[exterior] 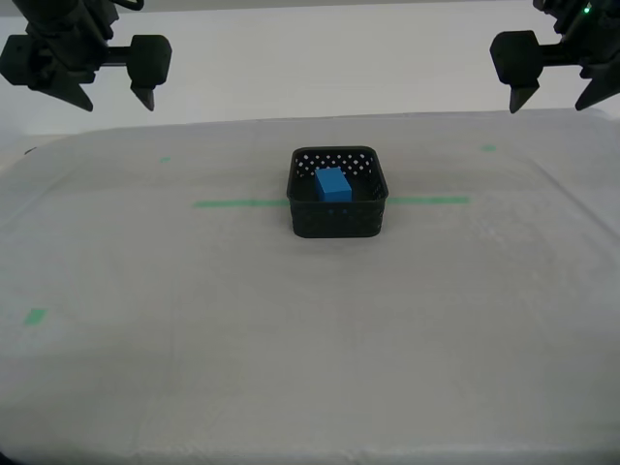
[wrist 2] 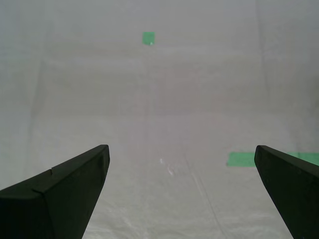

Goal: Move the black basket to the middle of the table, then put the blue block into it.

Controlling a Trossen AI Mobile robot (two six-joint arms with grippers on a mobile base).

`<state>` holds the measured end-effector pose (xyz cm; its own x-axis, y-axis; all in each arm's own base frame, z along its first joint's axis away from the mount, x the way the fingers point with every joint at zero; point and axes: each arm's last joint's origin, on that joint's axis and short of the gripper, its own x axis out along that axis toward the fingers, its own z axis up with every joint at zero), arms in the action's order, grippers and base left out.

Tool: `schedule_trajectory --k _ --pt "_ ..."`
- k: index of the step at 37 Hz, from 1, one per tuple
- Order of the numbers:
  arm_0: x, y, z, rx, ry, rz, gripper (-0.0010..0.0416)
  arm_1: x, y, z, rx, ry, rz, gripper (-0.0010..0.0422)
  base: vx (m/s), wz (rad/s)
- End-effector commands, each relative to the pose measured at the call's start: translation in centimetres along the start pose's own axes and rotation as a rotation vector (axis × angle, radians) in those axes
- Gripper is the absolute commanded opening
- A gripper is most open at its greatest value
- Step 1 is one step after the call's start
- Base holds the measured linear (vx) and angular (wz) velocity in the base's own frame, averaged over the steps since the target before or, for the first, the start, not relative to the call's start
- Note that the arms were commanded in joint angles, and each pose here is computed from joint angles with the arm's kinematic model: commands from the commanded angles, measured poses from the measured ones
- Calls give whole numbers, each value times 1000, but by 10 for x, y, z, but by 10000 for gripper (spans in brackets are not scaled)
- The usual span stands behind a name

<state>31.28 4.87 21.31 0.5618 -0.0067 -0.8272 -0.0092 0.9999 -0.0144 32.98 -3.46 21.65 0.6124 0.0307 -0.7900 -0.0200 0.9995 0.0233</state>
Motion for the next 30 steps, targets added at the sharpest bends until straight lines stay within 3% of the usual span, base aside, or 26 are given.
schedule_trajectory --k 1,30 --pt "0 0 0 0 -2 -1 399 0 0 0 -7 -1 -6 400 0 0" --pt "0 0 0 0 -2 -1 399 0 0 0 -7 -1 -6 400 0 0"
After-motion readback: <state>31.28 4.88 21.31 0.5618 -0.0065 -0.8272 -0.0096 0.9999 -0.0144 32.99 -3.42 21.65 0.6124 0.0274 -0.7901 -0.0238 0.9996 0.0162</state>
